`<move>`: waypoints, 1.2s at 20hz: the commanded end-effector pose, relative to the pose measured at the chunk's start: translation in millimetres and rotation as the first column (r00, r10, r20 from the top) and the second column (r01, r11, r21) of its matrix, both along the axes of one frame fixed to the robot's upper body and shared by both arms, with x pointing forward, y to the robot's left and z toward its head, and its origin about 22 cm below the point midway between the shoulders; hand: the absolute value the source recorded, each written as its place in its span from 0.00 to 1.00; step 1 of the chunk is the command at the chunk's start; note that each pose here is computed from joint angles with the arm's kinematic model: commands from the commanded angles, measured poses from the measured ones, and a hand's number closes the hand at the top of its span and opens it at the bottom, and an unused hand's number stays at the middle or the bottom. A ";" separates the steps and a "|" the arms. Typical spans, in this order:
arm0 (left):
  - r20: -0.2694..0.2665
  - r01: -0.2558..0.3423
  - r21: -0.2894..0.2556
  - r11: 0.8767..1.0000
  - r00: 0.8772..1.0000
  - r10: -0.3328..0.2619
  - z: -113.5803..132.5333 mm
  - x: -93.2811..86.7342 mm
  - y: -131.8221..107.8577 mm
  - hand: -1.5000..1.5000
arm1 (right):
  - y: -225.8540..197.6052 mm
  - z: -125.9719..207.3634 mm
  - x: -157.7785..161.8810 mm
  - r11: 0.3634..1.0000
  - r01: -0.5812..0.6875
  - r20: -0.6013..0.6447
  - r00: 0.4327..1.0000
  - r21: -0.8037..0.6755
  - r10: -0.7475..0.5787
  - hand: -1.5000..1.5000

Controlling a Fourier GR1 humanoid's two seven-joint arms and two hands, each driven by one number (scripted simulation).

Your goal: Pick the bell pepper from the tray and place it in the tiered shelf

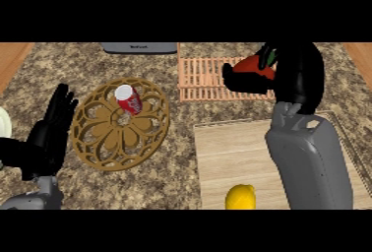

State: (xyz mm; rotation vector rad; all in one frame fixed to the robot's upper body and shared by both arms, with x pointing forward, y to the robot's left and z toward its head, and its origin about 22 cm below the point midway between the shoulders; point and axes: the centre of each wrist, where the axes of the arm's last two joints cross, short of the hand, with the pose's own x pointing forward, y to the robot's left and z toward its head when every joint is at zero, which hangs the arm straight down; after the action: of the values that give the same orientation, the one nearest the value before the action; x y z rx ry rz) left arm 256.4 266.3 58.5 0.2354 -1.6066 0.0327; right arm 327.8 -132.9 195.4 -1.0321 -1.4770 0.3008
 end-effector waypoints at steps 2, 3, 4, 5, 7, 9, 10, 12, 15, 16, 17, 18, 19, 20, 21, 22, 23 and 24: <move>0.003 -0.009 0.031 0.999 1.000 0.009 3.0 1.0 4.1 0.50 | -12.0 -3.5 31.7 1.000 0.006 0.037 0.999 0.020 -0.007 1.00; 0.013 -0.020 -0.003 1.000 1.000 0.020 -7.1 -1.1 -1.0 0.50 | 7.4 -25.1 39.3 1.000 0.011 0.037 0.999 0.019 -0.012 1.00; -0.008 -0.004 0.006 1.000 1.000 0.004 19.6 -6.5 12.2 0.50 | -15.8 -31.5 38.5 1.000 0.017 0.045 0.999 0.026 -0.018 1.00; 0.008 -0.010 -0.011 1.000 1.000 0.010 -0.2 0.0 19.4 0.50 | -14.9 -17.7 46.8 1.000 0.005 0.068 0.998 0.015 -0.006 1.00; 0.001 0.003 0.006 1.000 1.000 -0.003 -14.7 7.1 -0.8 0.50 | 3.3 -45.3 53.9 1.000 -0.004 0.044 0.999 -0.010 0.004 1.00; 0.005 0.004 0.009 1.000 1.000 -0.004 -5.8 -2.5 0.9 0.50 | 2.7 -30.7 66.7 0.999 -0.010 -0.001 1.000 -0.053 0.009 1.00; -0.013 0.003 0.001 1.000 1.000 -0.003 -16.8 9.6 7.2 0.50 | 1.9 -41.0 67.5 1.000 -0.007 0.028 1.000 0.005 0.006 1.00; 0.011 0.005 -0.010 1.000 1.000 -0.005 13.0 1.7 -5.8 0.50 | -13.1 -47.9 71.5 0.988 0.071 0.070 0.994 0.136 -0.081 1.00; 0.012 0.000 0.001 1.000 1.000 0.000 -3.2 5.4 2.6 0.50 | -16.3 -46.2 87.8 0.988 0.017 0.007 1.000 0.152 -0.018 0.00; 0.000 -0.004 -0.004 1.000 1.000 0.004 -6.8 -11.1 -17.8 0.50 | -26.1 -43.6 87.4 0.986 -0.001 -0.018 1.000 0.169 0.004 0.00; 0.003 0.010 -0.006 1.000 1.000 -0.010 2.7 -8.9 8.5 0.50 | -19.2 -69.9 76.9 0.989 -0.005 -0.028 1.000 0.146 0.009 0.00; -0.003 0.000 -0.012 1.000 1.000 0.000 4.2 7.1 -9.9 0.50 | -28.5 -62.0 95.5 0.985 -0.009 -0.013 1.000 0.170 0.011 0.00; -0.007 -0.001 -0.002 1.000 1.000 0.001 -5.9 -4.4 4.8 0.50 | -22.6 -46.7 104.2 0.986 -0.009 -0.032 0.999 0.168 0.015 0.00; -0.005 -0.005 -0.008 1.000 1.000 0.005 -9.3 -5.9 -8.3 0.50 | -47.7 -67.0 89.8 0.982 -0.027 0.007 1.000 0.187 0.026 0.00; -0.005 0.011 0.003 1.000 1.000 -0.011 -6.4 -0.6 -8.8 0.50 | -30.6 -54.7 96.7 0.972 -0.048 -0.004 0.999 0.232 0.050 0.00; -0.011 0.006 -0.005 1.000 1.000 -0.007 1.3 6.6 7.1 0.50 | -23.5 -56.1 97.0 0.972 -0.068 0.012 0.998 0.223 0.067 0.00; -0.004 0.011 0.008 1.000 1.000 -0.011 -0.9 -0.1 3.0 0.50 | -48.9 -48.7 105.7 0.972 -0.067 0.048 0.997 0.225 0.057 0.00; 0.001 0.004 0.000 1.000 1.000 -0.004 -2.8 5.2 18.1 0.50 | -7.1 -48.4 101.7 0.972 -0.075 0.042 0.997 0.224 0.067 0.00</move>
State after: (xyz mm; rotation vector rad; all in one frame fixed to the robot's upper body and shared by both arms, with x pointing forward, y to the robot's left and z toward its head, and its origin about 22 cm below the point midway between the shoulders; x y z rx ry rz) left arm 257.6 269.7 56.0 0.2313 -1.6038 0.0292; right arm 423.7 -158.8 143.2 -0.8410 -1.5100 0.1758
